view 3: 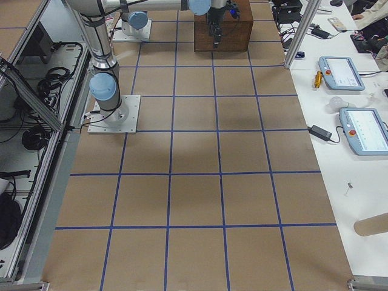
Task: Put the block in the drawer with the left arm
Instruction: 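Pull the drawer open away from the cabinet with the left gripper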
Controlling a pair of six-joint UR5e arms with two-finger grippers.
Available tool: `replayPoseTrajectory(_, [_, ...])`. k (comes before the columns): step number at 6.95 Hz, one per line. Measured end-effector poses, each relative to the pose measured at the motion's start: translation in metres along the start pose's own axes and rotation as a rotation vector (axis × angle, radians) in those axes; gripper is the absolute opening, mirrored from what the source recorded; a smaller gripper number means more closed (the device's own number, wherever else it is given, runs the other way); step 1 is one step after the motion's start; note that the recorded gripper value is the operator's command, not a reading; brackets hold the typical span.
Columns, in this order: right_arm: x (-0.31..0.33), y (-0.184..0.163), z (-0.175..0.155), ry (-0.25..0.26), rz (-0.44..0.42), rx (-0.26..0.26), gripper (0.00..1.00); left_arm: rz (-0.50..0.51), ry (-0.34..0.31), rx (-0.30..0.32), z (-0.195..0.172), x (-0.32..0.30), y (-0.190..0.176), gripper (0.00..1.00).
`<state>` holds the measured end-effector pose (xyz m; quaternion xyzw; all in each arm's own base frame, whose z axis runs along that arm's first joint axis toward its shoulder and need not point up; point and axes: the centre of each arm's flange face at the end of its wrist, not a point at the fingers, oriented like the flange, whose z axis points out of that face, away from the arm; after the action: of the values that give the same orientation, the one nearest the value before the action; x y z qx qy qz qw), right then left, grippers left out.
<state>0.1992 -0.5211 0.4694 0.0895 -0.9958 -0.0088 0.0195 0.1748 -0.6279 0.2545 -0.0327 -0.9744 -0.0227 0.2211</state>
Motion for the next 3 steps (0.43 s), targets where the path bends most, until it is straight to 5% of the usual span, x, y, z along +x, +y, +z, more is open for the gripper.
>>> replayPoseTrajectory(3, [0.0,0.0,0.0,0.0,0.0,0.0,1.0,-0.033,-0.006,0.032,-0.016,-0.037,0.015,1.0])
